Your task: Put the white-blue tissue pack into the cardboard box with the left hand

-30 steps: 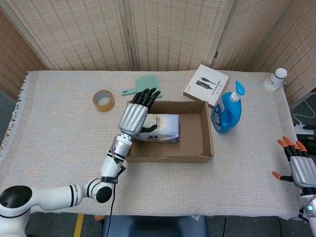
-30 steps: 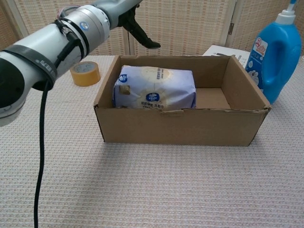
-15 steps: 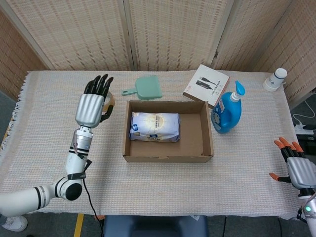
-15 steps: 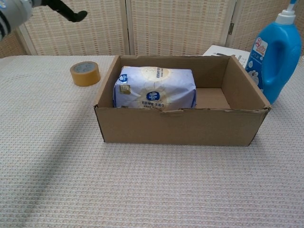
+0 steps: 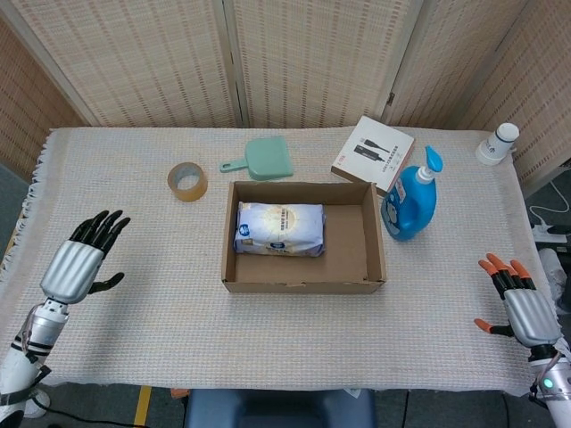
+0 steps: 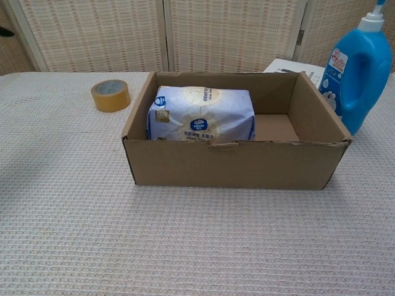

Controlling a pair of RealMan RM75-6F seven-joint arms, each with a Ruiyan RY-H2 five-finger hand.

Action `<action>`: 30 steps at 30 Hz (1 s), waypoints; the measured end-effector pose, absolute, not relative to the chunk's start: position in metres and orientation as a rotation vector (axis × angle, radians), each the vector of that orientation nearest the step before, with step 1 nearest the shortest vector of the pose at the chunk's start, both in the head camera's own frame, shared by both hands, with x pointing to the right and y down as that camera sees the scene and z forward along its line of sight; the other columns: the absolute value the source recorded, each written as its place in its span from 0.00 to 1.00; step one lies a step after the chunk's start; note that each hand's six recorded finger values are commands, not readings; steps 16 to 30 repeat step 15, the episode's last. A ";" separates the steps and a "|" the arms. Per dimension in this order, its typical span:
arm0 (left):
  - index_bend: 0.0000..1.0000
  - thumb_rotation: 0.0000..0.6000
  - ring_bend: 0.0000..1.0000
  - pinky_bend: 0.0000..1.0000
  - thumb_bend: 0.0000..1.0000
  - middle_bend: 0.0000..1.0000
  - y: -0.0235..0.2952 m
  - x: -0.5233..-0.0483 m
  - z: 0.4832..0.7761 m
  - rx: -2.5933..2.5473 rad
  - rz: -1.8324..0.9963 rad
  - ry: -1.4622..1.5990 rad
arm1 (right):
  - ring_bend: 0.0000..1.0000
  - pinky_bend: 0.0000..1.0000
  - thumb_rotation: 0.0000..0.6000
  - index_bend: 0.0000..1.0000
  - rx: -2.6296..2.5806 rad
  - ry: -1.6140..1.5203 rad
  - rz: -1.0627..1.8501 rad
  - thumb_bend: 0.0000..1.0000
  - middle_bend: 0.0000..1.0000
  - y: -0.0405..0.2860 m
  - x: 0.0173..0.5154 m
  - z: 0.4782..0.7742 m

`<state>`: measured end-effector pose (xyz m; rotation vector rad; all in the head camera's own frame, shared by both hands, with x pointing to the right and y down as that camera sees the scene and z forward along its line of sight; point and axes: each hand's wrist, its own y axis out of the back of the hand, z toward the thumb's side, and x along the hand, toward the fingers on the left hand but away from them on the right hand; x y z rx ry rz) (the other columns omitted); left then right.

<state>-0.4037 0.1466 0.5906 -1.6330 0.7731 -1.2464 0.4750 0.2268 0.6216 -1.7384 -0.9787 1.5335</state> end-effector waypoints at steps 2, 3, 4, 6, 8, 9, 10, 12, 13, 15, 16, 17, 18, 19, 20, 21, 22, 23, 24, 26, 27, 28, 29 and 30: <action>0.00 1.00 0.00 0.17 0.17 0.00 0.163 -0.427 0.594 -1.610 -1.325 0.757 | 0.00 0.00 1.00 0.11 -1.740 -0.976 1.531 0.00 0.00 0.227 0.474 0.622; 0.00 1.00 0.00 0.16 0.17 0.00 0.168 -0.435 0.596 -1.596 -1.355 0.754 | 0.00 0.00 1.00 0.11 -1.739 -0.974 1.531 0.00 0.00 0.227 0.473 0.622; 0.00 1.00 0.00 0.16 0.17 0.00 0.172 -0.442 0.597 -1.581 -1.383 0.754 | 0.00 0.00 1.00 0.11 -1.739 -0.973 1.531 0.00 0.00 0.227 0.473 0.622; 0.00 1.00 0.00 0.17 0.17 0.00 0.180 -0.455 0.603 -1.555 -1.440 0.762 | 0.00 0.00 1.00 0.11 -1.739 -0.967 1.534 0.00 0.00 0.227 0.472 0.624; 0.00 1.00 0.00 0.17 0.17 0.00 0.184 -0.465 0.607 -1.534 -1.477 0.765 | 0.00 0.00 1.00 0.11 -1.739 -0.962 1.537 0.00 0.00 0.228 0.472 0.624; 0.00 1.00 0.00 0.17 0.17 0.00 0.186 -0.469 0.609 -1.525 -1.492 0.767 | 0.00 0.00 1.00 0.11 -1.738 -0.961 1.538 0.00 0.00 0.228 0.472 0.625; 0.00 1.00 0.00 0.17 0.17 0.00 0.187 -0.472 0.611 -1.516 -1.504 0.769 | 0.00 0.00 1.00 0.11 -1.738 -0.961 1.537 0.00 0.00 0.228 0.472 0.625; 0.00 1.00 0.00 0.17 0.17 0.00 0.191 -0.480 0.613 -1.500 -1.526 0.775 | 0.00 0.00 1.00 0.11 -1.736 -0.962 1.532 0.00 0.00 0.228 0.471 0.624; 0.00 1.00 0.00 0.16 0.17 0.00 0.193 -0.482 0.614 -1.495 -1.533 0.777 | 0.00 0.00 1.00 0.11 -1.735 -0.962 1.531 0.00 0.00 0.228 0.471 0.624; 0.00 1.00 0.00 0.16 0.17 0.00 0.196 -0.487 0.616 -1.484 -1.546 0.774 | 0.00 0.00 1.00 0.11 -1.731 -0.965 1.530 0.00 0.00 0.228 0.472 0.623; 0.00 1.00 0.00 0.16 0.17 0.00 0.196 -0.487 0.616 -1.484 -1.546 0.774 | 0.00 0.00 1.00 0.11 -1.731 -0.965 1.530 0.00 0.00 0.228 0.472 0.623; 0.00 1.00 0.00 0.16 0.17 0.00 0.196 -0.487 0.616 -1.484 -1.546 0.774 | 0.00 0.00 1.00 0.11 -1.731 -0.965 1.530 0.00 0.00 0.228 0.472 0.623; 0.00 1.00 0.00 0.16 0.17 0.00 0.196 -0.487 0.616 -1.484 -1.546 0.774 | 0.00 0.00 1.00 0.11 -1.731 -0.965 1.530 0.00 0.00 0.228 0.472 0.623; 0.00 1.00 0.00 0.16 0.17 0.00 0.196 -0.487 0.616 -1.484 -1.546 0.774 | 0.00 0.00 1.00 0.11 -1.731 -0.965 1.530 0.00 0.00 0.228 0.472 0.623; 0.00 1.00 0.00 0.16 0.17 0.00 0.196 -0.487 0.616 -1.484 -1.546 0.774 | 0.00 0.00 1.00 0.11 -1.731 -0.965 1.530 0.00 0.00 0.228 0.472 0.623; 0.00 1.00 0.00 0.16 0.17 0.00 0.196 -0.487 0.616 -1.484 -1.546 0.774 | 0.00 0.00 1.00 0.11 -1.731 -0.965 1.530 0.00 0.00 0.228 0.472 0.623; 0.00 1.00 0.00 0.16 0.17 0.00 0.196 -0.487 0.616 -1.484 -1.546 0.774 | 0.00 0.00 1.00 0.11 -1.731 -0.965 1.530 0.00 0.00 0.228 0.472 0.623; 0.00 1.00 0.00 0.16 0.17 0.00 0.196 -0.487 0.616 -1.484 -1.546 0.774 | 0.00 0.00 1.00 0.11 -1.731 -0.965 1.530 0.00 0.00 0.228 0.472 0.623; 0.00 1.00 0.00 0.16 0.17 0.00 0.196 -0.487 0.616 -1.484 -1.546 0.774 | 0.00 0.00 1.00 0.11 -1.731 -0.965 1.530 0.00 0.00 0.228 0.472 0.623; 0.00 1.00 0.00 0.16 0.17 0.00 0.196 -0.487 0.616 -1.484 -1.546 0.774 | 0.00 0.00 1.00 0.11 -1.731 -0.965 1.530 0.00 0.00 0.228 0.472 0.623; 0.00 1.00 0.00 0.16 0.17 0.00 0.196 -0.487 0.616 -1.484 -1.546 0.774 | 0.00 0.00 1.00 0.11 -1.731 -0.965 1.530 0.00 0.00 0.228 0.472 0.623; 0.00 1.00 0.00 0.16 0.17 0.00 0.196 -0.487 0.616 -1.484 -1.546 0.774 | 0.00 0.00 1.00 0.11 -1.731 -0.965 1.530 0.00 0.00 0.228 0.472 0.623; 0.00 1.00 0.00 0.16 0.17 0.00 0.196 -0.487 0.616 -1.484 -1.546 0.774 | 0.00 0.00 1.00 0.11 -1.731 -0.965 1.530 0.00 0.00 0.228 0.472 0.623; 0.00 1.00 0.00 0.16 0.17 0.00 0.196 -0.487 0.616 -1.484 -1.546 0.774 | 0.00 0.00 1.00 0.11 -1.731 -0.965 1.530 0.00 0.00 0.228 0.472 0.623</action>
